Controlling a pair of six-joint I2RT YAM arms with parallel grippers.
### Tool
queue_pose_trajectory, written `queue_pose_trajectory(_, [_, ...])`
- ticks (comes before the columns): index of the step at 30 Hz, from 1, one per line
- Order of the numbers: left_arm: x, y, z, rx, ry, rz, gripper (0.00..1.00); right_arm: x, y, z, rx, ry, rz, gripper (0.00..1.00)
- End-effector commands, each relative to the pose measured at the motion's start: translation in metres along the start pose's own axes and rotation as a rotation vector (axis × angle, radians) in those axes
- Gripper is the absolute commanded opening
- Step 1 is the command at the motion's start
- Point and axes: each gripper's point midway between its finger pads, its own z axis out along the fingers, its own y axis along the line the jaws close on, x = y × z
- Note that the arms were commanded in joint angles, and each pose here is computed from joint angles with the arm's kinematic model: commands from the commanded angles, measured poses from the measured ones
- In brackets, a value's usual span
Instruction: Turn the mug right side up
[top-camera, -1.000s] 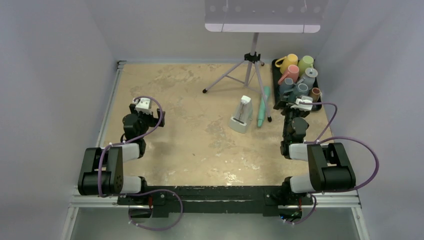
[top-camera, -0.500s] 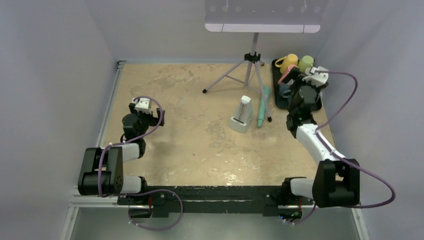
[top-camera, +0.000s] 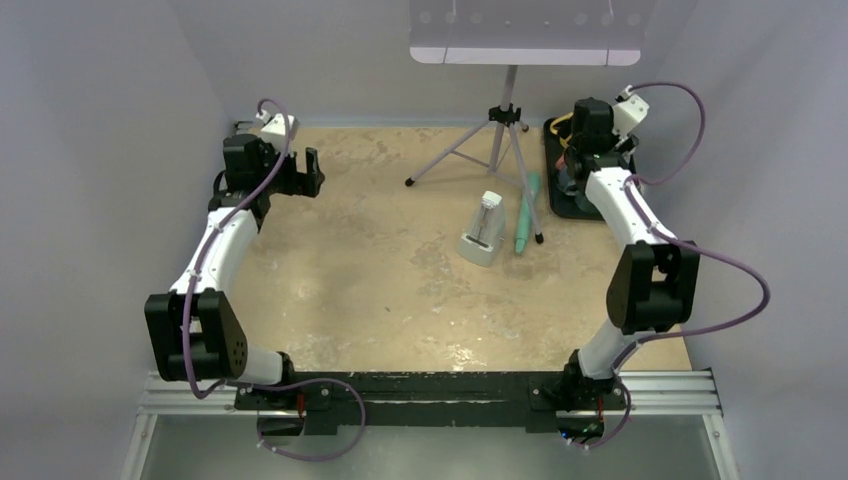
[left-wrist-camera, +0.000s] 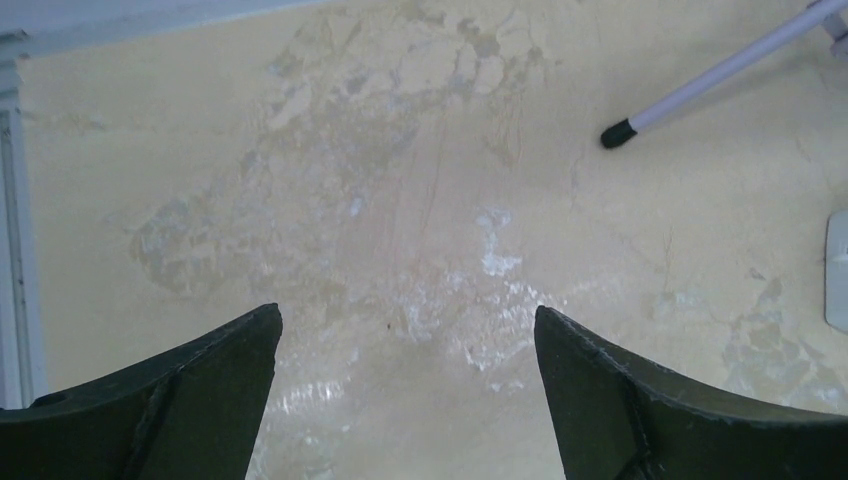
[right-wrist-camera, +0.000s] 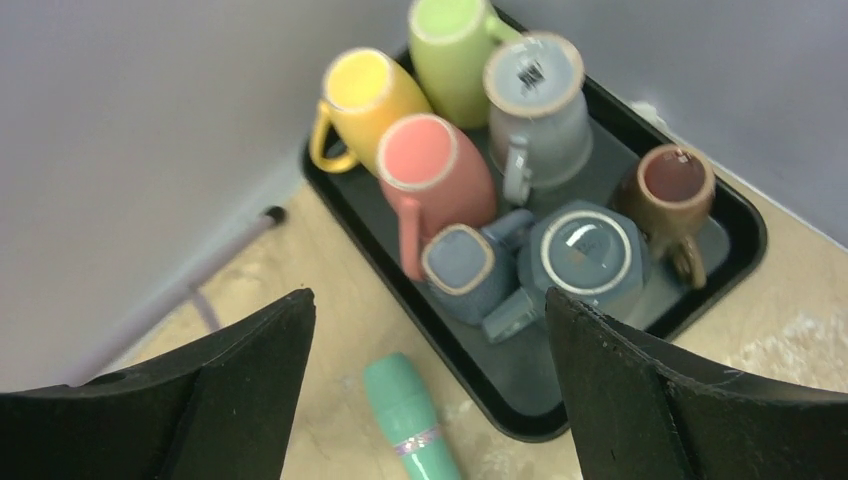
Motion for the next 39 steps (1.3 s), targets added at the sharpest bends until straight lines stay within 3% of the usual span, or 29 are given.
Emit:
queue_pose_trajectory(1, [0.039,-0.011,-0.019,0.049,0.23,-0.047,1.0,0.003,-0.025,0.006,0.172,0.021,0.024,0.88])
queue_pose_trajectory(8, [0.043,-0.016,-0.024,0.075,0.278,-0.054,1.0,-0.001,-0.069,0.03,0.206,0.095,-0.088,0.91])
queue_pose_trajectory(11, [0.045,-0.014,-0.023,0.074,0.284,-0.045,1.0,-0.006,-0.084,0.03,0.109,0.105,-0.112,0.84])
queue_pose_trajectory(17, [0.043,-0.013,-0.021,0.081,0.286,-0.029,1.0,-0.011,-0.115,0.033,-0.066,0.11,-0.282,0.82])
queue_pose_trajectory(23, [0.04,-0.011,-0.018,0.083,0.29,-0.024,1.0,0.015,-0.152,0.057,-0.015,0.199,-0.405,0.62])
queue_pose_trajectory(32, [0.042,-0.008,-0.017,0.071,0.296,-0.012,1.0,0.074,-0.173,0.08,-0.022,0.374,-0.436,0.58])
queue_pose_trajectory(39, [0.039,-0.009,-0.015,0.079,0.284,-0.02,1.0,0.095,-0.193,0.091,0.047,0.418,-0.457,0.52])
